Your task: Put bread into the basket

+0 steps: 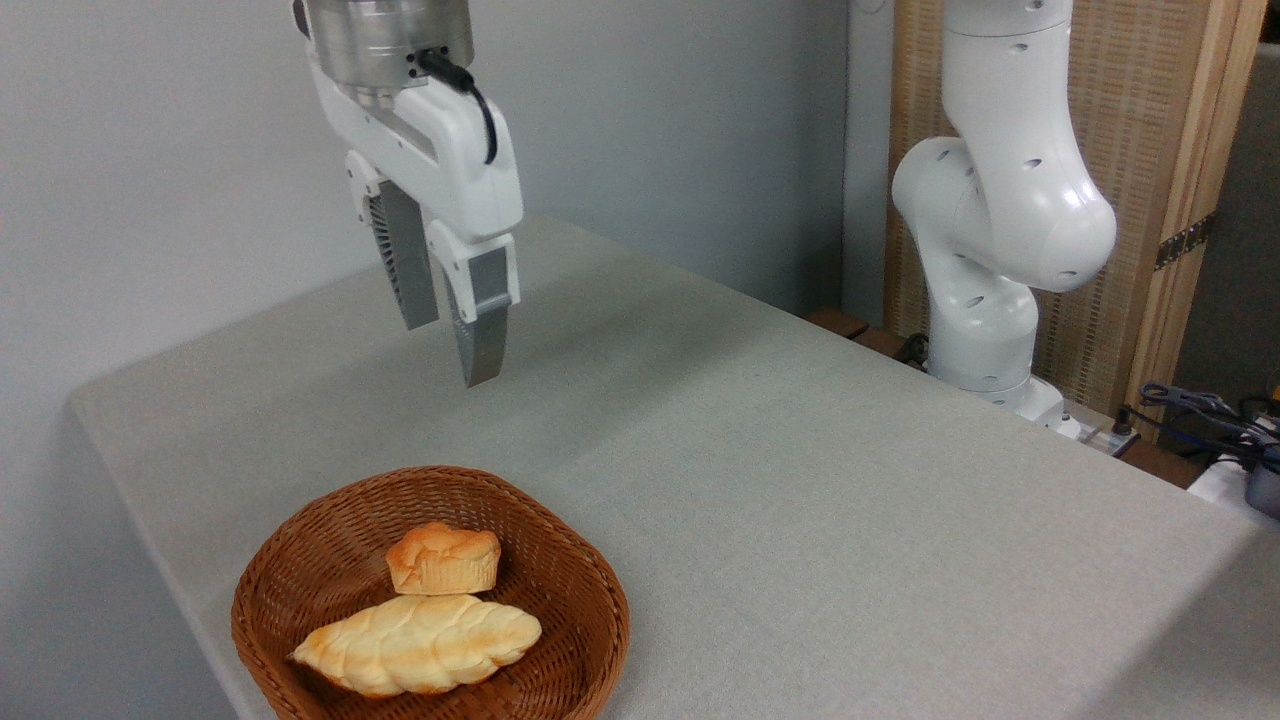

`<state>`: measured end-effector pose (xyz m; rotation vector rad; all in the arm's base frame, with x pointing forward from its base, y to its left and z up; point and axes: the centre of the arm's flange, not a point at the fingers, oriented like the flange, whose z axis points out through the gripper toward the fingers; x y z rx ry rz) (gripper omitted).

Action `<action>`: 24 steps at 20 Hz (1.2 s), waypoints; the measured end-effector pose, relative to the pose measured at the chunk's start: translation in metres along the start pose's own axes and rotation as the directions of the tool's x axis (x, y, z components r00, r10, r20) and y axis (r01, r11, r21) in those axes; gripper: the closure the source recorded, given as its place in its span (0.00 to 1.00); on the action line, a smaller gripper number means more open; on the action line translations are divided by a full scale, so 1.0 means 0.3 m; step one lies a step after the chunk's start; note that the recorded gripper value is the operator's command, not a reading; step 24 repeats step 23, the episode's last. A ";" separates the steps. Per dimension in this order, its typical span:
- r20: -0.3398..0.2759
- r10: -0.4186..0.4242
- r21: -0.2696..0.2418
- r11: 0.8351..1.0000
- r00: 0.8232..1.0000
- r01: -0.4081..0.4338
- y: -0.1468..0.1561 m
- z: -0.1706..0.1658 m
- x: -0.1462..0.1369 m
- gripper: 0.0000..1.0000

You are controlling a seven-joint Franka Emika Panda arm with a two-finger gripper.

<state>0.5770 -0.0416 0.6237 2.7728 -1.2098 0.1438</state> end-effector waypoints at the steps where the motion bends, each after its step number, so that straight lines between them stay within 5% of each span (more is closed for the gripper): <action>1: 0.019 0.005 0.000 1.000 1.000 -0.005 0.029 0.013 -0.003 0.00; 6: 0.101 0.054 0.019 0.998 0.993 -0.056 0.136 0.080 0.006 0.00; 24: 0.082 -0.013 0.073 0.997 0.997 0.007 0.046 -0.002 -0.093 0.00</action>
